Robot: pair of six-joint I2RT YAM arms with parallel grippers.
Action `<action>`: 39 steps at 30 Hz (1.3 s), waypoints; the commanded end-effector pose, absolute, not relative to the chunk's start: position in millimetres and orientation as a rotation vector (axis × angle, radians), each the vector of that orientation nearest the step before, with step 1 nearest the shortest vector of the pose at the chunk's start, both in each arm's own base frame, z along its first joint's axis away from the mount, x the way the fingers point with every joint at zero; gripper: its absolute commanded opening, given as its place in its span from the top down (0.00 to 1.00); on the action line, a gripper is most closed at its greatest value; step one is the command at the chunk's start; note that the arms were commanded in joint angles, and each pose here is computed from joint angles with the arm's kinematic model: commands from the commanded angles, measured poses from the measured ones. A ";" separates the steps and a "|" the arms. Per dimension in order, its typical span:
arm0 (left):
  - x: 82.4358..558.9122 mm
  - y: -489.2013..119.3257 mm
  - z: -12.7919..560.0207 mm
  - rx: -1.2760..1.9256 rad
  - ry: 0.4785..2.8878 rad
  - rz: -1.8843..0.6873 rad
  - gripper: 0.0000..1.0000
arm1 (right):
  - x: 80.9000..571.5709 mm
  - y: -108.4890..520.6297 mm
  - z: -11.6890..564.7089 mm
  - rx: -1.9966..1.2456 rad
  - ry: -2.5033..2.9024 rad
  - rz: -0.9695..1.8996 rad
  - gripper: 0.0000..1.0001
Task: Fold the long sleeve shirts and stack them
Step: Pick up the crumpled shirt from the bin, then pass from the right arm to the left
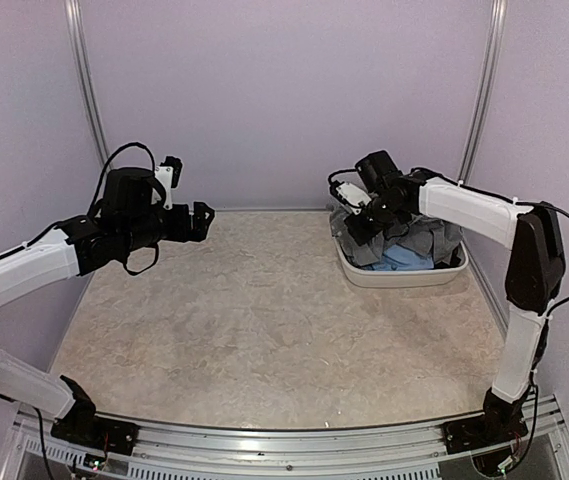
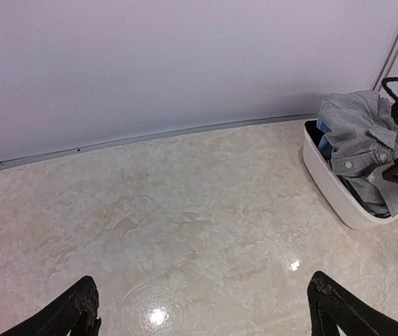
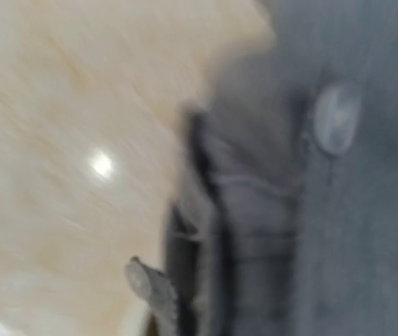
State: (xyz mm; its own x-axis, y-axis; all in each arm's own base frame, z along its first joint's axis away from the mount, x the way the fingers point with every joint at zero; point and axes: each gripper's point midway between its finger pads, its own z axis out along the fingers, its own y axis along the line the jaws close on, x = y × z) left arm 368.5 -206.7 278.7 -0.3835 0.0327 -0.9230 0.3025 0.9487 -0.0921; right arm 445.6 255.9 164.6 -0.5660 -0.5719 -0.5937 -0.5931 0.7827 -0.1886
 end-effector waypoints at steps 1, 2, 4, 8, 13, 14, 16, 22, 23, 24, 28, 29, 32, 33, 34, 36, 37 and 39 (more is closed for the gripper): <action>360.1 -214.9 294.8 0.271 1.899 -0.356 0.01 | 411.9 297.9 340.4 -0.894 1.931 0.420 1.00; 357.2 -220.3 301.3 0.284 1.877 -0.391 0.01 | 398.6 306.8 390.0 -0.893 1.817 0.522 1.00; 349.7 -230.5 321.4 0.303 1.818 -0.458 0.01 | 365.5 321.7 467.5 -0.914 1.612 0.715 1.00; 331.6 -253.6 361.6 0.355 1.710 -0.541 0.01 | 300.5 340.9 566.0 -0.979 1.303 1.046 1.00; 297.1 -301.7 398.9 0.454 1.565 -0.615 0.01 | 289.1 350.8 583.3 -1.000 1.266 1.202 1.00; 293.2 -308.7 405.0 0.455 1.542 -0.643 0.01 | 289.6 352.4 581.3 -0.999 1.274 1.214 1.00; 283.5 -330.0 413.1 0.459 1.498 -0.739 0.01 | 293.5 355.1 576.4 -0.981 1.298 1.230 1.00; 258.7 -392.5 423.6 0.506 1.407 -0.920 0.01 | 302.1 365.8 560.9 -0.942 1.373 1.289 1.00; 257.9 -399.7 422.3 0.517 1.404 -0.921 0.01 | 300.8 366.4 560.4 -0.947 1.374 1.303 1.00; 261.0 -406.5 416.5 0.515 1.418 -0.908 0.01 | 299.2 366.6 560.7 -0.950 1.373 1.316 1.00; 282.2 -408.4 383.9 0.449 1.477 -0.801 0.01 | 292.4 357.8 570.8 -0.916 1.357 1.308 1.00; 283.8 -403.4 378.2 0.443 1.474 -0.770 0.01 | 290.4 353.7 575.4 -0.900 1.349 1.297 1.00; 279.3 -384.1 365.6 0.421 1.454 -0.716 0.01 | 290.9 342.7 583.0 -0.820 1.356 1.268 1.00; 276.8 -377.2 356.7 0.408 1.448 -0.695 0.01 | 292.3 340.3 581.9 -0.792 1.365 1.266 1.00; 270.6 -374.5 359.4 0.408 1.429 -0.696 0.01 | 294.0 337.8 580.4 -0.761 1.371 1.265 1.00; 262.5 -370.1 360.7 0.390 1.393 -0.670 0.01 | 297.9 334.0 575.5 -0.706 1.378 1.264 1.00; 258.8 -371.5 360.2 0.391 1.384 -0.647 0.01 | 300.7 332.8 572.2 -0.682 1.384 1.261 1.00; 259.6 -373.2 361.2 0.379 1.373 -0.575 0.01 | 302.3 331.4 569.2 -0.658 1.386 1.266 1.00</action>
